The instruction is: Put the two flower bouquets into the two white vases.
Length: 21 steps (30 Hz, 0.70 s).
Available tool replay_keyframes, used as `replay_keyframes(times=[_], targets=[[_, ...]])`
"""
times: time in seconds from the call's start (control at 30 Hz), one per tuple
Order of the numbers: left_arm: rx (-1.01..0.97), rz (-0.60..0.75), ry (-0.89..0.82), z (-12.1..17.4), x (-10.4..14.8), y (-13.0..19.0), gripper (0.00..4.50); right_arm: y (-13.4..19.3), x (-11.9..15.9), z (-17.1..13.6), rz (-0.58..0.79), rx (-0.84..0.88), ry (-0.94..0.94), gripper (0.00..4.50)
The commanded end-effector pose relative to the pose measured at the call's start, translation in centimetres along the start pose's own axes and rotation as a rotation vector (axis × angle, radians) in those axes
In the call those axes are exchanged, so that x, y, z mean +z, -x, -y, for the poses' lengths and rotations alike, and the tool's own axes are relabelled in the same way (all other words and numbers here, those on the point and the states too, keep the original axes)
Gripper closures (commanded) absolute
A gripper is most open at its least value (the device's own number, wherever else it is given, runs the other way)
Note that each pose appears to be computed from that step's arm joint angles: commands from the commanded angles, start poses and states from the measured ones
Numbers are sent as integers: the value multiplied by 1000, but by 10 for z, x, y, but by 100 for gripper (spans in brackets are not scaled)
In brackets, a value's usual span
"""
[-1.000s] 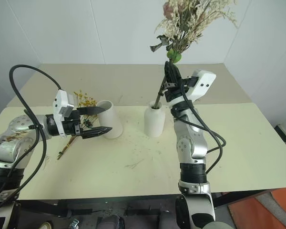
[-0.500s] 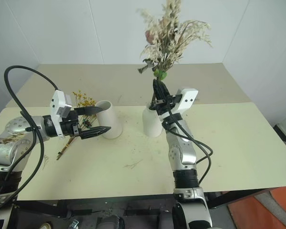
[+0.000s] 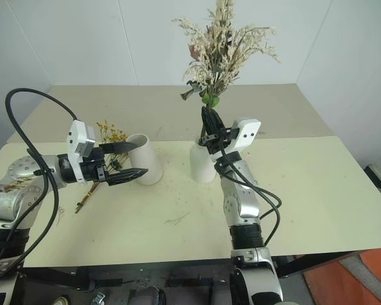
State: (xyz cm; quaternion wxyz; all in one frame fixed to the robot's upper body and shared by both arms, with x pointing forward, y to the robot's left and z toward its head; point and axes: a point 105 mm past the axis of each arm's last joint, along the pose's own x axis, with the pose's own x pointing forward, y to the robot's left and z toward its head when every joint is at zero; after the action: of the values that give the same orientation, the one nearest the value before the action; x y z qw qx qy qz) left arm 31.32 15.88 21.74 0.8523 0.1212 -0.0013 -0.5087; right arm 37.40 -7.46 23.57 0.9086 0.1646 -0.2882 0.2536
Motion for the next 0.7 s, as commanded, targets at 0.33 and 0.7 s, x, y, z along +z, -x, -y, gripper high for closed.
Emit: replay_keyframes(times=[0.33, 0.7], targets=[[0, 52, -47, -1, 16, 2, 0, 20, 18, -19, 37, 98, 40, 2], [230, 3, 127, -8, 13, 47, 0, 93, 16, 1, -428, 72, 226, 2]])
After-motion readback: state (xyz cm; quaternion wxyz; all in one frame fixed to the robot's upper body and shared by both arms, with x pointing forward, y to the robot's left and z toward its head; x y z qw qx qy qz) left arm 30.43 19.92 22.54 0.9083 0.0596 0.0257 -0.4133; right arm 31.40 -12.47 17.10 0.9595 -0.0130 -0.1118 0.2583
